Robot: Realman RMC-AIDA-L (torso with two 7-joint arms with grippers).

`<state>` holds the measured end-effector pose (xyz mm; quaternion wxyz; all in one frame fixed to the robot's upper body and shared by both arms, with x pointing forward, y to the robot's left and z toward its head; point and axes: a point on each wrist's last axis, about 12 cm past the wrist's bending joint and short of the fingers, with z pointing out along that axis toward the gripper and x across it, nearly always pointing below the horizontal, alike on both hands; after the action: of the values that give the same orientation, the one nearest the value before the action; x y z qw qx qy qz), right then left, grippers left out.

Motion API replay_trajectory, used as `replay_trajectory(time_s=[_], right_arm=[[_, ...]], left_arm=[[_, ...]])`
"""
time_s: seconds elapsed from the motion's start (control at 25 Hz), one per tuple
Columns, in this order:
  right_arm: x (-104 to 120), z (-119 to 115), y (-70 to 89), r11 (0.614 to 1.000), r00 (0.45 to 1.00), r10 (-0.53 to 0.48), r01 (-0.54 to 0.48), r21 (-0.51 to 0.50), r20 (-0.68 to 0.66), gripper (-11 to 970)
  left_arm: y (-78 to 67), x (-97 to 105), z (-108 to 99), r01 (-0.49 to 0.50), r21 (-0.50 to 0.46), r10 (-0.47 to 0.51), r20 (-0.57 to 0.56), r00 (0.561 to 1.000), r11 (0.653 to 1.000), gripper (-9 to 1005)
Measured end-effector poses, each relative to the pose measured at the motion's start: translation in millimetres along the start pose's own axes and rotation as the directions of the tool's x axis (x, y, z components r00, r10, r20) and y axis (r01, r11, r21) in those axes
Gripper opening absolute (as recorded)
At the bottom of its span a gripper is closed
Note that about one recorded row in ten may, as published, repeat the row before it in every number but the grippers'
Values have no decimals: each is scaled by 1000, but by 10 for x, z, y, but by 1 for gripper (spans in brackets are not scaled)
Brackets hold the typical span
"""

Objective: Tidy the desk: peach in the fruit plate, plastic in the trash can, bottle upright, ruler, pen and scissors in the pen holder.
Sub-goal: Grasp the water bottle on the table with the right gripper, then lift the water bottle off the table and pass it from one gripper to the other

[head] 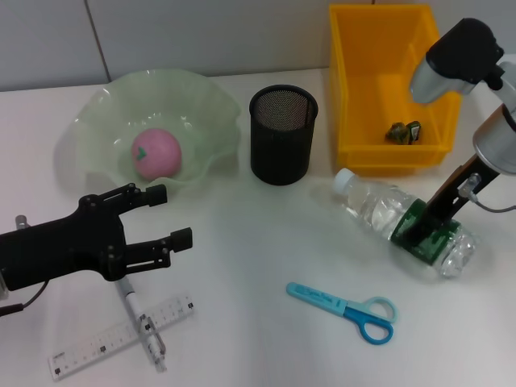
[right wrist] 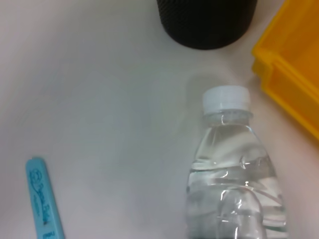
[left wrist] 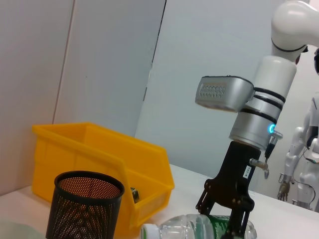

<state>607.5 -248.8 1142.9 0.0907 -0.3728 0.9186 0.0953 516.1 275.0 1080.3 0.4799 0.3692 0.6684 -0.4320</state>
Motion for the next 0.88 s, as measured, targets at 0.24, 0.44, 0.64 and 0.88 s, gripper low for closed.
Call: replay_trajectory(time_s=[0.24, 0.44, 0.64, 0.88], right_arm=[[1, 60, 31, 1000, 1000, -10, 10, -6, -17, 773], [7, 88, 30, 1000, 1000, -8, 8, -7, -18, 772], [-1, 102, 32, 1000, 1000, -18, 17, -4, -20, 772], [-20, 128, 40, 1000, 999, -26, 25, -5, -25, 772]], left_arm=[[2, -5, -2, -1, 0, 1, 0, 1000, 1000, 795], [3, -7, -1, -1, 0, 1, 0, 1000, 1000, 794], [6, -17, 7, -5, 2, 5, 0, 1000, 1000, 793], [6, -17, 10, -3, 2, 3, 1, 1000, 1000, 792]])
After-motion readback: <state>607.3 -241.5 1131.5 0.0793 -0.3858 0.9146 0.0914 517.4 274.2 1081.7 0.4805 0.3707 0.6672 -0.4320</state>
